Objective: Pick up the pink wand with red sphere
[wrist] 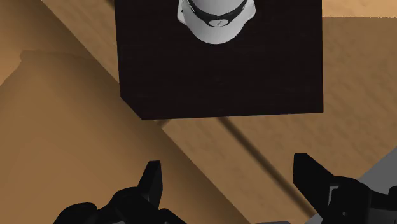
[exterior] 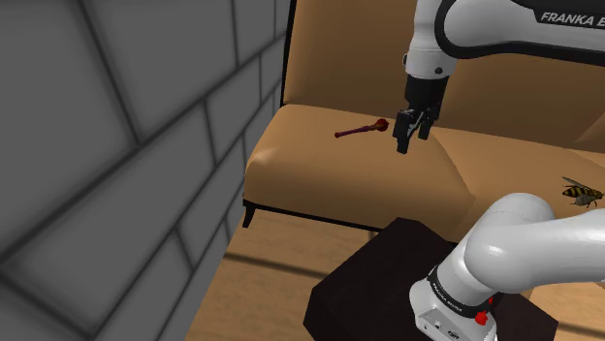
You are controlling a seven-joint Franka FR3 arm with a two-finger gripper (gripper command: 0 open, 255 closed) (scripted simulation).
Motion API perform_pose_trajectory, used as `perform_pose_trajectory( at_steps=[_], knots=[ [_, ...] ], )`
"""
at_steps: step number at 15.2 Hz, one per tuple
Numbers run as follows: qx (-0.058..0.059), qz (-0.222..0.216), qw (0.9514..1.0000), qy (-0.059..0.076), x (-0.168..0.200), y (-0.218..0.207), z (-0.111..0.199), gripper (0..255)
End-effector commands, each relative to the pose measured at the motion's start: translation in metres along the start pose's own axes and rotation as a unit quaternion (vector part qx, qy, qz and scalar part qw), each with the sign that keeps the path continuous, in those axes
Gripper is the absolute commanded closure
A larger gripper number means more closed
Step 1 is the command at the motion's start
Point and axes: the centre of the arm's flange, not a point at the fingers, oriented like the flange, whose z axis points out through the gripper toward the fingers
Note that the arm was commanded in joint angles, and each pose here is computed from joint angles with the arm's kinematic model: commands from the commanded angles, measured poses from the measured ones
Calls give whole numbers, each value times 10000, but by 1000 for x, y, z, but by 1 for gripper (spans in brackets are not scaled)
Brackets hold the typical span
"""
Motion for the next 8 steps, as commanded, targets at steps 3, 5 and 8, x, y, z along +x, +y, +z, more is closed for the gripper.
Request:
perform_pose_trajectory(
  at_steps=[3,5,8],
  knots=[
    [-56,-332,9994,55,4,22,10,0],
    [-113,-664,9977,110,10,44,20,0],
    [-197,-1160,9929,192,21,76,34,0]
  ],
)
